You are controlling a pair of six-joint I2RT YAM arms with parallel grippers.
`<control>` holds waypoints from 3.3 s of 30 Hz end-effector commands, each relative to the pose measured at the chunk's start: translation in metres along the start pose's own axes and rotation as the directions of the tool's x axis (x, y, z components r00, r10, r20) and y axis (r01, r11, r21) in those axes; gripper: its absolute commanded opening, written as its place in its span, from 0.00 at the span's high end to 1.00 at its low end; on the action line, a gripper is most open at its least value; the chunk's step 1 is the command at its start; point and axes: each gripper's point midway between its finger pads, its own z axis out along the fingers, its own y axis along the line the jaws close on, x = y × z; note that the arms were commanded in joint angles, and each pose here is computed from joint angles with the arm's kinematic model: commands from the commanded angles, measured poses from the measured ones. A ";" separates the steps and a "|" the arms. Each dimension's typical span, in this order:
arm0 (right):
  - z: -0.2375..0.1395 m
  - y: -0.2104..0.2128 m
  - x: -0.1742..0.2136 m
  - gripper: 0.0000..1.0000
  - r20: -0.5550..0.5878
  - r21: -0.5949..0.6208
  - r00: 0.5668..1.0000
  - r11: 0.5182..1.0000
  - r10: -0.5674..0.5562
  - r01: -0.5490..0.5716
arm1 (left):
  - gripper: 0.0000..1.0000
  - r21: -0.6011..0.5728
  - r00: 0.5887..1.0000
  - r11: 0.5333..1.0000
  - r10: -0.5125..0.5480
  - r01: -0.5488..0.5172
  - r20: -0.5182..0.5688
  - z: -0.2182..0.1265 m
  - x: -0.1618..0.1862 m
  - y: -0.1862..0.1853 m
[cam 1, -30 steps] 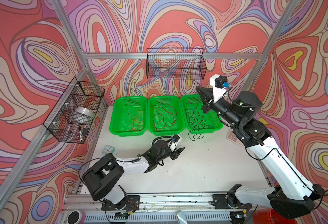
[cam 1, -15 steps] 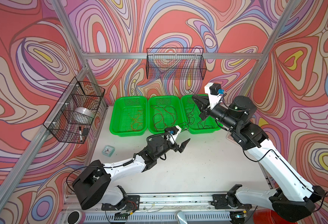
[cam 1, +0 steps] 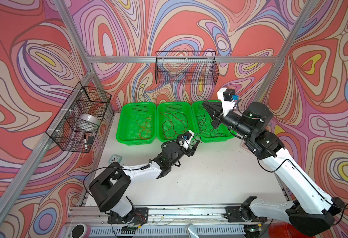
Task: Untangle the cables
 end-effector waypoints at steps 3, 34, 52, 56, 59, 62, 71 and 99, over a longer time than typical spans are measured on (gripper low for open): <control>0.010 -0.013 0.007 1.00 -0.006 0.061 1.000 0.998 0.008 -0.007 | 0.85 0.098 0.996 0.995 -0.006 -0.003 0.090 0.013 -0.020 -0.017; 0.060 -0.231 0.070 1.00 -0.162 0.676 0.969 0.695 -0.184 0.245 | 0.40 0.082 0.964 0.996 -0.022 0.045 -0.264 -0.021 0.074 -0.002; 0.060 -0.286 0.281 1.00 -0.335 0.775 0.937 0.594 0.097 0.216 | 0.31 -0.136 0.975 0.989 0.021 -0.052 -0.221 -0.074 0.012 0.062; 0.035 -0.306 0.292 1.00 -0.331 0.816 0.930 0.544 0.161 0.196 | 0.31 -0.169 0.975 0.984 0.025 -0.064 -0.222 -0.086 0.011 0.070; 0.020 -0.318 0.309 1.00 -0.350 0.822 0.914 0.536 0.206 0.194 | 0.31 -0.189 0.975 0.980 0.027 -0.069 -0.219 -0.092 0.010 0.074; 0.022 -0.315 0.335 0.88 -0.430 0.769 0.869 0.605 0.246 0.209 | 0.29 -0.231 0.974 0.970 0.025 -0.079 -0.226 -0.099 0.010 0.082; -0.003 -0.279 0.348 0.02 -0.430 0.760 0.814 0.643 0.390 0.093 | 0.00 -0.558 0.959 0.826 -0.094 -0.075 -0.267 -0.160 0.028 0.160; -0.125 -0.203 0.424 0.02 -0.234 0.744 0.935 0.669 0.267 -0.005 | 0.00 -0.731 0.953 0.682 -0.203 -0.026 -0.223 -0.200 0.163 0.273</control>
